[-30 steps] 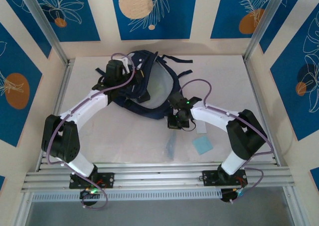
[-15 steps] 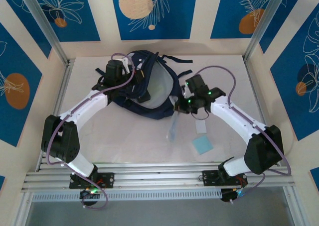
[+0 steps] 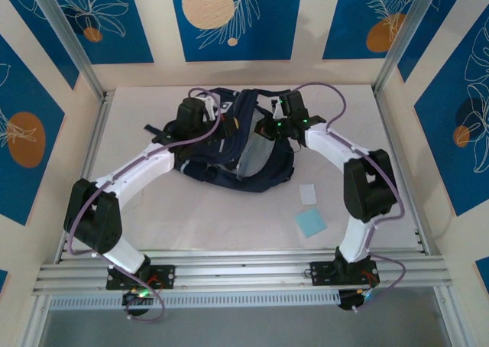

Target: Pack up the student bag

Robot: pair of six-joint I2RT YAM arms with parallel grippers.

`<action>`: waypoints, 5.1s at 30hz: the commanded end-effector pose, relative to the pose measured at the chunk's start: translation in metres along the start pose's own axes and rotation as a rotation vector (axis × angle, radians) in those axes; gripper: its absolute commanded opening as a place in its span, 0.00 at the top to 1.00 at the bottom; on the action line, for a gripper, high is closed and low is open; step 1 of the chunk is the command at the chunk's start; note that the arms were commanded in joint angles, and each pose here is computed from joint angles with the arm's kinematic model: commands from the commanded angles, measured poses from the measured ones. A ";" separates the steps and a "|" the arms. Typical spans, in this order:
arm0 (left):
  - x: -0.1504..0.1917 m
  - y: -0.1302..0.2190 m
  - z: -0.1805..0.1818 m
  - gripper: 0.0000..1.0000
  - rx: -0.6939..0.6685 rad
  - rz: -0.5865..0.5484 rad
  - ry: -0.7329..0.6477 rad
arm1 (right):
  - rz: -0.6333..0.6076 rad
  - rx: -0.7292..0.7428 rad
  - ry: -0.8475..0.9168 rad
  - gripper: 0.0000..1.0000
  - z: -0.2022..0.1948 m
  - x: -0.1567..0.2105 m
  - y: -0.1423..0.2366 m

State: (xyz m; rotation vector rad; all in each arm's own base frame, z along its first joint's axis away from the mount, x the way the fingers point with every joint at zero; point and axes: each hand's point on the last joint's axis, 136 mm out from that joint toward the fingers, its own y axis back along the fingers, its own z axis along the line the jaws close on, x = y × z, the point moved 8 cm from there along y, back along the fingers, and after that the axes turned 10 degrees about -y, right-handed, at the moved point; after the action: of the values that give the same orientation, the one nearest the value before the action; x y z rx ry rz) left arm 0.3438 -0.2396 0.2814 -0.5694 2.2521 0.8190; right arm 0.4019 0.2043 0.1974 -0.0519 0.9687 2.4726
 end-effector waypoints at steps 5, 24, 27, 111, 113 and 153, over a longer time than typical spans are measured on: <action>-0.035 0.021 -0.054 1.00 0.188 -0.126 -0.073 | -0.050 -0.118 -0.097 1.00 0.019 -0.007 -0.038; -0.042 0.015 -0.055 1.00 0.179 -0.127 -0.083 | -0.048 -0.134 -0.062 0.36 0.007 0.000 0.007; -0.043 0.012 -0.055 1.00 0.182 -0.125 -0.077 | -0.045 -0.087 -0.034 0.36 -0.010 0.013 0.010; 0.080 -0.008 0.136 1.00 -0.381 -0.019 0.394 | 0.033 0.248 0.157 0.25 -0.034 0.135 0.004; 0.086 -0.006 0.134 1.00 -0.361 -0.008 0.411 | -0.013 0.303 0.172 0.25 -0.041 0.119 0.002; 0.090 -0.006 0.131 0.25 -0.440 -0.298 0.813 | -0.099 0.229 0.231 0.31 -0.013 0.100 0.034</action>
State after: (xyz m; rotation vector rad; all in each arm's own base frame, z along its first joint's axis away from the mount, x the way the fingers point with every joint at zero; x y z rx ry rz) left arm 0.3395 -0.1754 0.1460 -1.5070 2.5703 1.0660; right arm 0.2994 0.2238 0.1835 -0.3168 1.3208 2.3185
